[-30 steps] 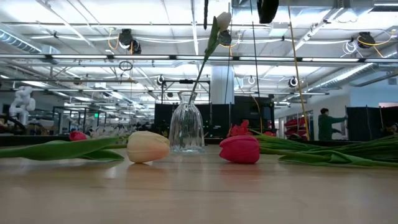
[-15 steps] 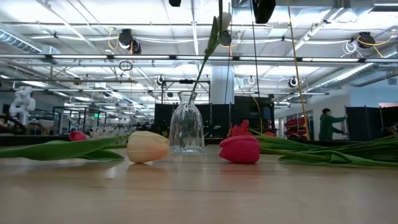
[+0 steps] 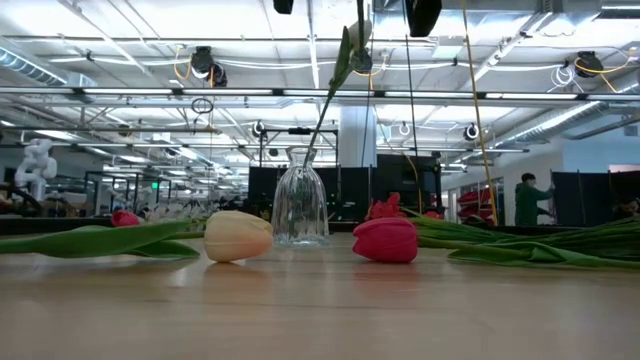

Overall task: Sort flowers into vase by color
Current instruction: Put the bottom red flowers into the blue vase

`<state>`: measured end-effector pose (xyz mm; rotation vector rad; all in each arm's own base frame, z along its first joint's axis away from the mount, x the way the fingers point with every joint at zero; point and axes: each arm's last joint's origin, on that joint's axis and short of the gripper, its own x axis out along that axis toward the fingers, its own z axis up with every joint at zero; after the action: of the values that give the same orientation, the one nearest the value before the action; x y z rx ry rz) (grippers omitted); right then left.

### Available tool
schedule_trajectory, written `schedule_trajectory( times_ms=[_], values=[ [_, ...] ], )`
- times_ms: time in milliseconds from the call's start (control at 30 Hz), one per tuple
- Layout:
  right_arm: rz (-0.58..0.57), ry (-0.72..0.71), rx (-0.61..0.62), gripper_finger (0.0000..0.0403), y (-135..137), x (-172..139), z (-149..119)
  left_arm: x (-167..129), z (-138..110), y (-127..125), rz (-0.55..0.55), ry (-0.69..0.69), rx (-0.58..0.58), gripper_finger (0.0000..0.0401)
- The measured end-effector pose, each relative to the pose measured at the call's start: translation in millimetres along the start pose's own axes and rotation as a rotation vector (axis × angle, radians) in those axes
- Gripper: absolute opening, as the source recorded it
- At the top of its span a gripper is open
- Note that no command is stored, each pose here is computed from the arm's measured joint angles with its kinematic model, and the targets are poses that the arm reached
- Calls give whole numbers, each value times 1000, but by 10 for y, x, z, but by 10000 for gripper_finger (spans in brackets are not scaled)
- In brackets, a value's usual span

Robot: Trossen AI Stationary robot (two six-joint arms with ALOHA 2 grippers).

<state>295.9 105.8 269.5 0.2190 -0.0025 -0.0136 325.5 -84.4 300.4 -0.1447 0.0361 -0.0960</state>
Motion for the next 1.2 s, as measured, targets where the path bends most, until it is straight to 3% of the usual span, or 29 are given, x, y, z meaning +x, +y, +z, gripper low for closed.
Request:
schedule_trajectory(
  times_ms=[200, 300, 600, 967, 1200],
  values=[
    [-4, 10, 0, 10, -2, 0, -11, 0, -3, 0, 0, 3, -19, 33],
    [-4, 16, -3, 6, 8, -6, -18, 0, -5, -4, -13, 7, -76, 60],
    [-130, -37, 46, 5, 97, -110, 40, -1, 10, -12, -33, -5, -81, 149],
    [-221, -55, 71, 4, 424, -795, 362, -11, 78, -58, -65, -76, -93, 162],
    [-237, -44, 71, 4, 728, -1326, 367, -38, 61, -184, -49, -81, -96, 162]
  ],
)
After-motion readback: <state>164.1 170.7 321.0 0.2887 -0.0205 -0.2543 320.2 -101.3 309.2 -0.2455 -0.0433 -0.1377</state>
